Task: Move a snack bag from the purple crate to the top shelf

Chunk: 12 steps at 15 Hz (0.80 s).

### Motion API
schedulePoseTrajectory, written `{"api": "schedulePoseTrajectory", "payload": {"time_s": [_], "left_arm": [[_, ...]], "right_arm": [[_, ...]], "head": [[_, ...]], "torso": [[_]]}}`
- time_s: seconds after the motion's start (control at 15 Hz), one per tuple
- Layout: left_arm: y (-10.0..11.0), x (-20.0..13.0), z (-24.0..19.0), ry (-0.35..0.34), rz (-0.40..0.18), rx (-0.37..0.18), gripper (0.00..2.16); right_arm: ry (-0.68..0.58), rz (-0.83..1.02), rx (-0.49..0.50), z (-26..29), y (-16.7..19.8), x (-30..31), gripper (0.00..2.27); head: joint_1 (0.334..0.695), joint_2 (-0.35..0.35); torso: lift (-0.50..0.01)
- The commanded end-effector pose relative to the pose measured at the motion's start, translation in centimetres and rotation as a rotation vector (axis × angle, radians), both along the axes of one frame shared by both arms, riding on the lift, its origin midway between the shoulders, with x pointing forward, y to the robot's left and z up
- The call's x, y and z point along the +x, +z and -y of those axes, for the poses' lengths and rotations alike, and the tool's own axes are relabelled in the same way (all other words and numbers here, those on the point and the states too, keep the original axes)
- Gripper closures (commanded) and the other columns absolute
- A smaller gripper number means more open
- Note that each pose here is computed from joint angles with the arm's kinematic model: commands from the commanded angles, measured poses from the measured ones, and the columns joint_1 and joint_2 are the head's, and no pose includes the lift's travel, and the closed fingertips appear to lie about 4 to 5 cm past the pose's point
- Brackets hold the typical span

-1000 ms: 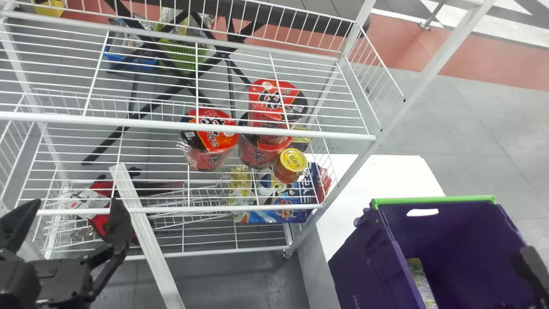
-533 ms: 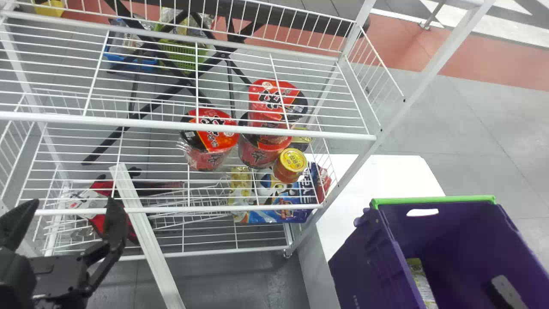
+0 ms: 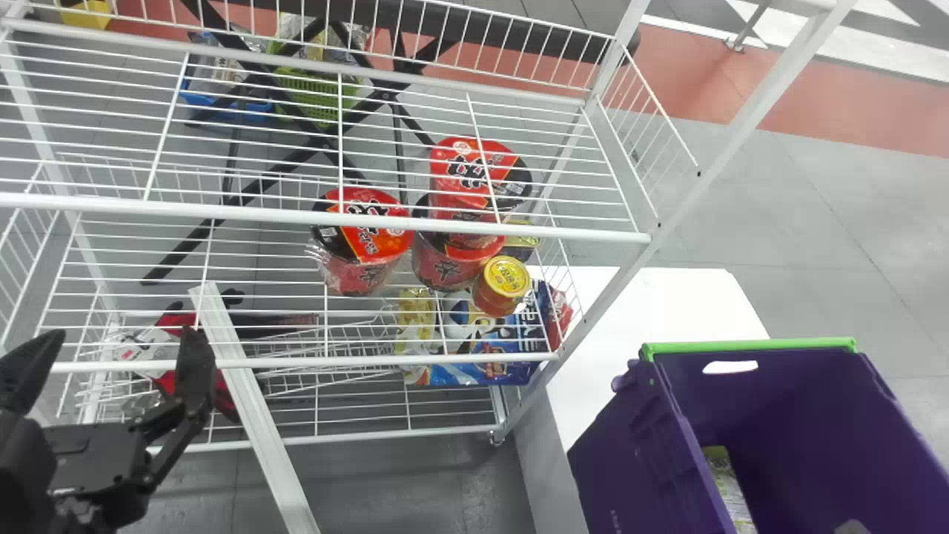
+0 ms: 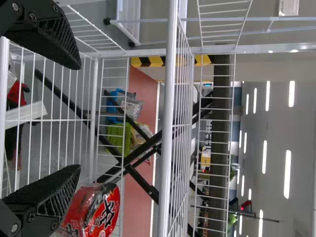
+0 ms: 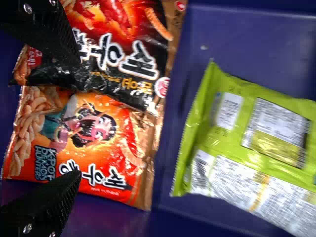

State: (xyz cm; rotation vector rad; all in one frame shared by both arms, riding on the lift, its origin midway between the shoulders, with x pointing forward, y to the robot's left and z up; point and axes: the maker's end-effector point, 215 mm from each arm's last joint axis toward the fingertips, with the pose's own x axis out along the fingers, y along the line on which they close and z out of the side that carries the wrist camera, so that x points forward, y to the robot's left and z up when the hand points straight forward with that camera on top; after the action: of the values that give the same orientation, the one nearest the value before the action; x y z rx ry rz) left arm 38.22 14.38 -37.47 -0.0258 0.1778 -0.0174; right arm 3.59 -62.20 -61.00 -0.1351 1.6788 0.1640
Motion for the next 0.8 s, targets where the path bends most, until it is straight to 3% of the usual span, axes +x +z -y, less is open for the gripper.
{"api": "schedulePoseTrajectory", "payload": {"time_s": [0.0, 0.27, 0.73], "left_arm": [[-0.3, 0.1, -0.1, 0.001, -0.005, -0.001, 0.11], [-0.8, 0.5, -1.7, 0.032, -0.003, -0.009, 0.11], [-0.9, 0.9, -1.8, 0.026, -0.003, -0.022, 0.10]], "right_arm": [[-0.006, -0.023, 0.004, -0.3, -0.5, -0.9, 0.00], [-0.045, -0.053, -0.059, 1.1, -0.9, -3.3, 0.09], [-0.054, -0.087, -0.107, 2.4, -0.9, -6.1, 0.09]], "head": [[0.695, -0.350], [0.695, -0.350], [0.695, -0.350]], "torso": [[-0.457], [-0.457], [-0.457]]}}
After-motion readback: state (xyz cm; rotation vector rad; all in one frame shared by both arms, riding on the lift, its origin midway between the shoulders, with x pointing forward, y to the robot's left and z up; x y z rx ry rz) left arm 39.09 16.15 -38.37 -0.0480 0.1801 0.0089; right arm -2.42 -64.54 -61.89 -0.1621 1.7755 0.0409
